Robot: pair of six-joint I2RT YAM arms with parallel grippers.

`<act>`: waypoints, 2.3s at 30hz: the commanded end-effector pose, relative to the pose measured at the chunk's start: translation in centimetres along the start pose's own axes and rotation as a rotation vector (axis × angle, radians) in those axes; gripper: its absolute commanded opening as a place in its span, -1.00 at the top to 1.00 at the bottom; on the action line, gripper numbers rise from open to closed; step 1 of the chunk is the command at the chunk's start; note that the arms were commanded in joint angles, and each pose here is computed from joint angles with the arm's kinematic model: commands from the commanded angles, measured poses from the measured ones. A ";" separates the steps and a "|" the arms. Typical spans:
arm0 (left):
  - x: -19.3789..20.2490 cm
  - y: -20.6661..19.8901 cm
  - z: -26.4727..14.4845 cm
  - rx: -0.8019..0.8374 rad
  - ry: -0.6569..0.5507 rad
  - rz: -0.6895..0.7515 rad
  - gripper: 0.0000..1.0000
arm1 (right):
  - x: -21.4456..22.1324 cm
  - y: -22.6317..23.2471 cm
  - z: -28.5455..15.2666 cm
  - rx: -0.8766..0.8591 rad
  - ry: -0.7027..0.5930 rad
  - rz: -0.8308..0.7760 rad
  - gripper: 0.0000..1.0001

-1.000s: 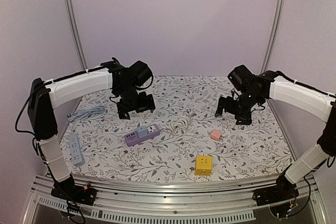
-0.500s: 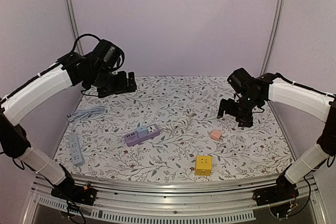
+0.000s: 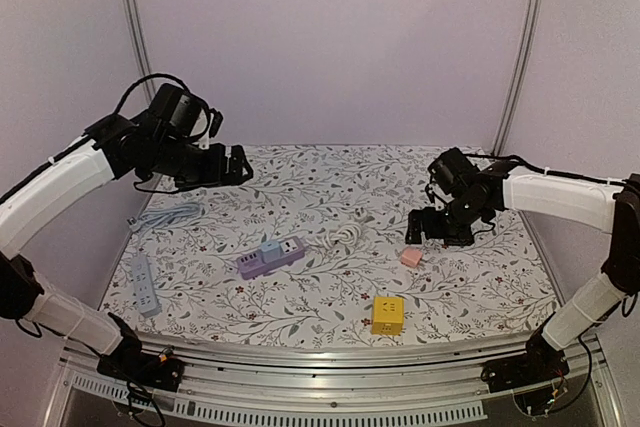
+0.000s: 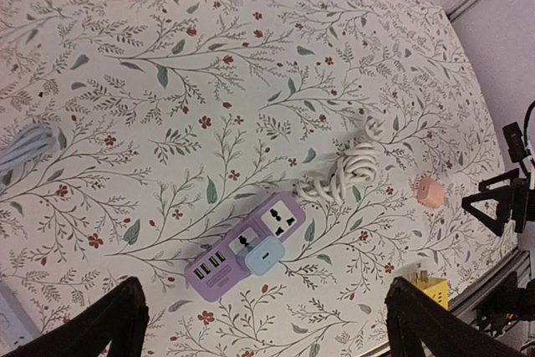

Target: Insert the plug

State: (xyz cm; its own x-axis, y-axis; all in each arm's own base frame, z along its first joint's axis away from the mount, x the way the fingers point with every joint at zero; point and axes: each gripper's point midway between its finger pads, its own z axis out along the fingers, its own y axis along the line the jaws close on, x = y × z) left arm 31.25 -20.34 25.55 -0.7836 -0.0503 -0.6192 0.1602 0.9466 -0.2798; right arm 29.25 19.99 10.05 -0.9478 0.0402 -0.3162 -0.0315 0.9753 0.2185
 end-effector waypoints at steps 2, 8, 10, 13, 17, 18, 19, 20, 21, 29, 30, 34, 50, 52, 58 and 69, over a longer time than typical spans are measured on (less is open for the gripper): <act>-1.4 -2.1 -2.2 0.136 -0.089 0.053 -0.99 | -2.6 3.5 -2.4 -0.170 -0.194 -0.298 -0.98; -2.7 -3.4 -4.9 0.248 -0.227 0.098 -0.99 | -2.9 4.3 -1.8 -0.161 -0.166 -0.526 -0.98; -3.0 -3.6 -5.8 0.266 -0.261 0.116 -0.99 | -2.6 4.0 -0.9 -0.141 -0.132 -0.581 -0.97; -2.9 -4.0 -6.4 0.294 -0.264 0.146 -0.99 | -0.7 4.4 0.2 -0.196 -0.055 -0.728 -0.97; -2.9 -4.3 -7.0 0.314 -0.275 0.154 -0.99 | -0.3 4.1 0.5 -0.191 -0.050 -0.832 -0.98; -3.0 -4.3 -7.1 0.318 -0.280 0.153 -0.99 | -0.2 4.1 0.6 -0.195 -0.047 -0.847 -0.98; -3.0 -4.4 -7.4 0.326 -0.284 0.154 -0.99 | 0.0 4.1 0.9 -0.197 -0.037 -0.854 -0.98; -3.0 -4.6 -7.5 0.337 -0.288 0.157 -0.99 | 0.2 4.0 1.1 -0.199 -0.029 -0.862 -0.97; -3.1 -4.7 -7.8 0.347 -0.296 0.158 -0.99 | 0.5 3.9 1.3 -0.200 -0.020 -0.873 -0.98; -3.1 -5.8 -8.8 0.411 -0.299 0.183 -0.99 | 1.9 2.4 2.9 -0.194 -0.022 -0.966 -0.98; -3.1 -5.9 -8.9 0.417 -0.300 0.187 -0.99 | 1.9 2.2 3.1 -0.194 -0.028 -0.967 -0.98; -3.2 -6.3 -9.3 0.436 -0.303 0.195 -0.99 | 1.7 1.4 3.9 -0.173 -0.042 -0.977 -0.98; -3.4 -6.8 -8.9 0.460 -0.296 0.177 -0.99 | 0.8 0.1 5.5 -0.250 -0.115 -0.936 -0.94; -3.6 -6.9 -8.7 0.460 -0.293 0.175 -0.99 | 0.6 0.0 5.6 -0.268 -0.127 -0.930 -0.93; -4.1 -7.4 -8.0 0.460 -0.284 0.167 -0.99 | 1.5 -0.2 6.6 -0.302 -0.095 -0.933 -0.81; -4.3 -7.5 -6.9 0.470 -0.284 0.112 -0.99 | 1.7 -1.5 7.8 -0.302 -0.100 -0.929 -0.68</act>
State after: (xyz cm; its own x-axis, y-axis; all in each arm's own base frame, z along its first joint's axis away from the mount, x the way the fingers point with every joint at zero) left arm 28.82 -24.69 35.15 -0.5666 -0.0739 -0.8207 0.5382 0.7209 -0.4366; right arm 29.88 20.41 2.53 -0.4890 -0.6845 -0.5407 -0.8378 0.5411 0.0726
